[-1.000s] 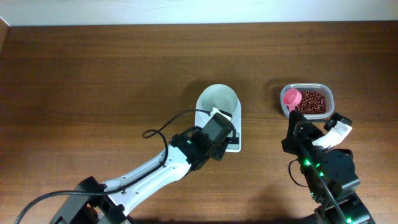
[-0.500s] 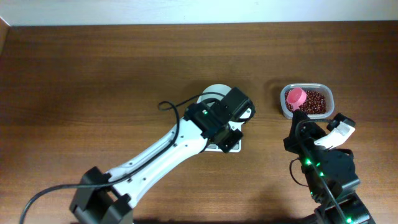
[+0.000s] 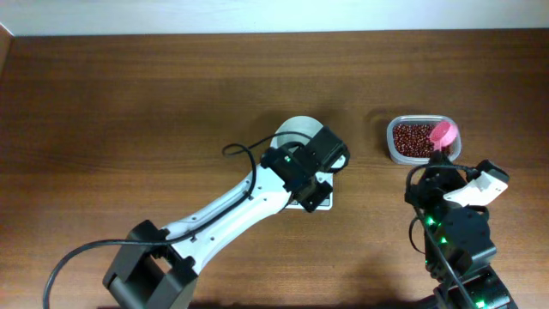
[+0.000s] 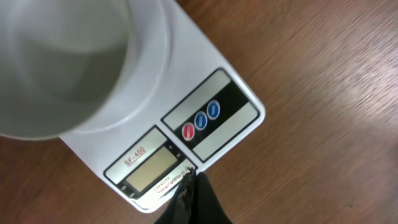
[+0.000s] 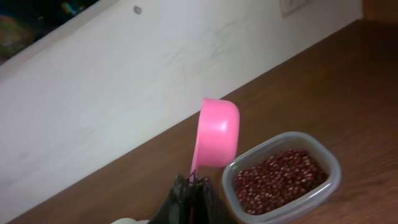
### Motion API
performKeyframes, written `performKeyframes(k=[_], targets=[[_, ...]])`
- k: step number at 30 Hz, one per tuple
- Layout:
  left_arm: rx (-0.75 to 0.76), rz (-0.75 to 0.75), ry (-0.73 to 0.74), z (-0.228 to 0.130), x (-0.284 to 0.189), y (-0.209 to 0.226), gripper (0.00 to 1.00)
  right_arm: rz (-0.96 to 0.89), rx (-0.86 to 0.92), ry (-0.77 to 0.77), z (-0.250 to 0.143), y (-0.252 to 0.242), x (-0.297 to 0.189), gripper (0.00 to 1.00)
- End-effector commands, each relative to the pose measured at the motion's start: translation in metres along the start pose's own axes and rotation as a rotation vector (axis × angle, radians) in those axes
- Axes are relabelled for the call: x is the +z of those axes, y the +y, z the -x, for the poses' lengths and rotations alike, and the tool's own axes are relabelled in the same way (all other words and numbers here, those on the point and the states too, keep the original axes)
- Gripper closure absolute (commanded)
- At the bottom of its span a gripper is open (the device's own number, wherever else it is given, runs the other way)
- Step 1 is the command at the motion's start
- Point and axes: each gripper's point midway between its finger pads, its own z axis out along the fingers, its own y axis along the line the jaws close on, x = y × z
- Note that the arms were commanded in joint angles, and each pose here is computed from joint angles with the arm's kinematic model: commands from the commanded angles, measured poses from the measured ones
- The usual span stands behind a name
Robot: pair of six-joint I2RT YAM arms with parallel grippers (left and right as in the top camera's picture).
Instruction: Scoop and weigh 50g on scale
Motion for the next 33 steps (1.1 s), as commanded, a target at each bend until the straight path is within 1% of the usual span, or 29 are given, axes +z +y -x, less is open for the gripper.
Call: performKeyframes(k=[1,4,11,20,30,33], targets=[[0.018,0.012,0.019,-0.009,0.010,0.001,1.00,-0.044,-0.033,-0.045,0.012,-0.007,-0.001,0.96],[0.019,0.012,0.027,-0.011,0.016,0.000,1.00,-0.044,-0.033,-0.045,0.012,-0.007,-0.001,0.96],[0.025,0.011,0.118,-0.024,0.057,-0.002,1.00,-0.051,-0.041,-0.034,0.008,-0.007,0.002,0.96],[0.022,0.012,0.071,-0.012,0.063,-0.002,1.00,-0.065,-0.058,-0.011,0.001,-0.007,0.008,0.96],[0.023,0.021,0.085,-0.014,0.078,-0.001,1.00,-0.057,-0.049,-0.023,0.004,-0.005,0.008,0.96],[0.024,0.051,0.092,-0.015,0.081,0.004,1.00,-0.057,-0.049,-0.023,0.004,-0.005,0.008,0.96]])
